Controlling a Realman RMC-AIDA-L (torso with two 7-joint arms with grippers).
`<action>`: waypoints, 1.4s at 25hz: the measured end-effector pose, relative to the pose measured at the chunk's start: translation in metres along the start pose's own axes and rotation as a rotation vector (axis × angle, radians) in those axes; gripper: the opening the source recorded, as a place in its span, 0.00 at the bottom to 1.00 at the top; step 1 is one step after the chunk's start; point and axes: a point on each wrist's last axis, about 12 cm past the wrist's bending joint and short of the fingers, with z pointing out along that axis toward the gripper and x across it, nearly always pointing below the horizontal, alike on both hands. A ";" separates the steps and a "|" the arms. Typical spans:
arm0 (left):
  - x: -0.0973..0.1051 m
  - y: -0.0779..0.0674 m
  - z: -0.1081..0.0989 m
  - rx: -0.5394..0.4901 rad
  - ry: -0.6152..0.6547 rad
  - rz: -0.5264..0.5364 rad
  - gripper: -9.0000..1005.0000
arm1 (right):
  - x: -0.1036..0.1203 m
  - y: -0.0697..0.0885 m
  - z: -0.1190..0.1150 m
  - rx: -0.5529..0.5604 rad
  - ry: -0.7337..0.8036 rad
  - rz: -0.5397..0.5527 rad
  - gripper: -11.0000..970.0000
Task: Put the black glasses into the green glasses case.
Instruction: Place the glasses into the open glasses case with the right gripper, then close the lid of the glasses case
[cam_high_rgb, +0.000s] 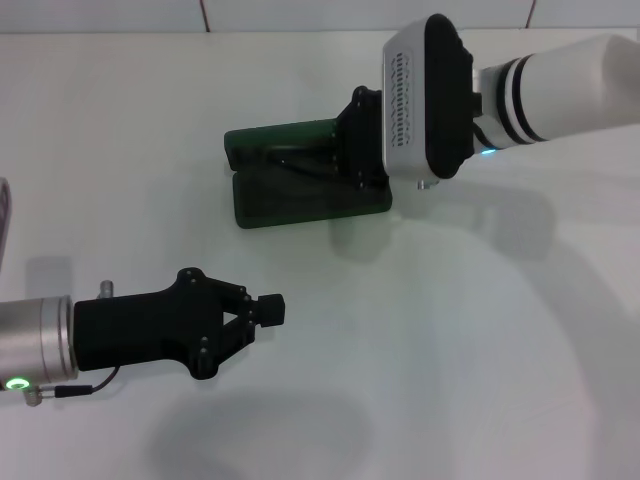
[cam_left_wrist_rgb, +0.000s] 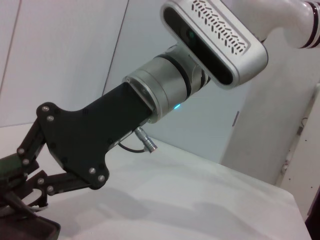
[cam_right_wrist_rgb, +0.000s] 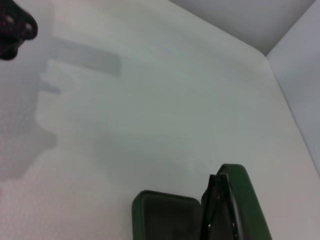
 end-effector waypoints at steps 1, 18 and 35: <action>0.000 0.000 0.000 0.000 0.000 0.000 0.02 | 0.000 0.001 0.001 0.002 0.006 -0.008 0.15; -0.002 0.001 0.001 0.004 -0.001 0.005 0.02 | -0.002 0.003 0.004 0.020 0.013 -0.024 0.15; -0.002 0.001 0.002 0.007 -0.002 0.000 0.02 | -0.003 0.004 -0.003 0.044 -0.028 0.017 0.15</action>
